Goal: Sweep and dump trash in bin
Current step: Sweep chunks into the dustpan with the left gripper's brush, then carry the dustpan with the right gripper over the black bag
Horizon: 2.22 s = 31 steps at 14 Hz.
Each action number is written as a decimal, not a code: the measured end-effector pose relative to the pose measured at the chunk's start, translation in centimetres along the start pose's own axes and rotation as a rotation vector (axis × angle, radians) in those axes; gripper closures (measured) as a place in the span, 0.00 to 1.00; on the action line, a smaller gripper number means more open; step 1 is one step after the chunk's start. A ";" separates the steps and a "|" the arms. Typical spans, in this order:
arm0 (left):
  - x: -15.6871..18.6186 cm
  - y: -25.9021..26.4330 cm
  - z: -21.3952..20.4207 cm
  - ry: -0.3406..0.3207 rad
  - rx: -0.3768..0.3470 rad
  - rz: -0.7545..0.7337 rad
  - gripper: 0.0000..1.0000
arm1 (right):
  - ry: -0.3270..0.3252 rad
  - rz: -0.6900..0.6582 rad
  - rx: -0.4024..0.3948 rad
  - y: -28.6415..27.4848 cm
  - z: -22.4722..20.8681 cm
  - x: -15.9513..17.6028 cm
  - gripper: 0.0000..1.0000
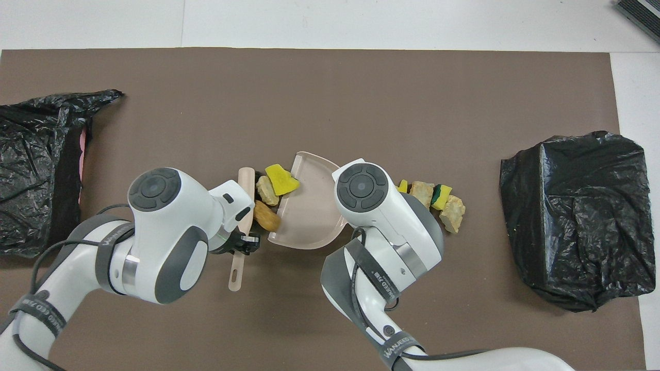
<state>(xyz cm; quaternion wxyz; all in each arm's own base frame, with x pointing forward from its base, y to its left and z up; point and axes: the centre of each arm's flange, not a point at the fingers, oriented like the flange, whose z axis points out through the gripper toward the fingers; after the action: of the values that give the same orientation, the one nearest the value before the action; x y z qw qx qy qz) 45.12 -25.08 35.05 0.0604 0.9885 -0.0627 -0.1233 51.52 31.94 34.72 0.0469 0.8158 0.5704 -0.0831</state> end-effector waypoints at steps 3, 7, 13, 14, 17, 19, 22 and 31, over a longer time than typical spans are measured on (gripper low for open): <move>-2.6 6.4 1.2 -0.005 -0.007 0.097 0.75 | 0.004 0.008 0.006 0.0 0.0 0.0 0.68; -2.8 7.2 1.0 0.001 -0.008 0.090 0.75 | 0.004 0.009 0.006 0.0 0.0 0.0 0.68; 1.6 -4.2 -3.0 0.051 -0.050 -0.118 0.75 | 0.008 0.036 0.008 0.1 -0.1 0.0 0.68; 1.7 -5.6 -3.7 0.056 -0.044 -0.137 0.75 | 0.013 0.053 0.005 0.4 -0.4 -0.3 0.68; 1.4 -6.8 -4.6 0.070 0.019 -0.218 0.75 | 0.043 0.132 0.000 4.0 -3.7 -4.5 0.68; 1.2 -6.0 -4.5 0.072 0.043 -0.236 0.75 | 0.066 0.183 0.000 6.8 -7.5 -10.1 0.68; -0.2 -3.4 -3.6 0.056 0.061 -0.225 0.75 | 0.087 0.211 0.004 9.6 -11.9 -19.0 0.68; -10.7 11.2 3.6 0.067 0.137 -0.214 0.75 | 0.101 0.102 0.055 13.7 -13.5 -50.9 0.68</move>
<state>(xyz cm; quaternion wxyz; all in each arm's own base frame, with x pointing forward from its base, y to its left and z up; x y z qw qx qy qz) 32.69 -35.03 35.63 -0.0187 0.9950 0.0370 -0.0913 48.40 -17.41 57.39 -0.0001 0.8479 0.5273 -0.0548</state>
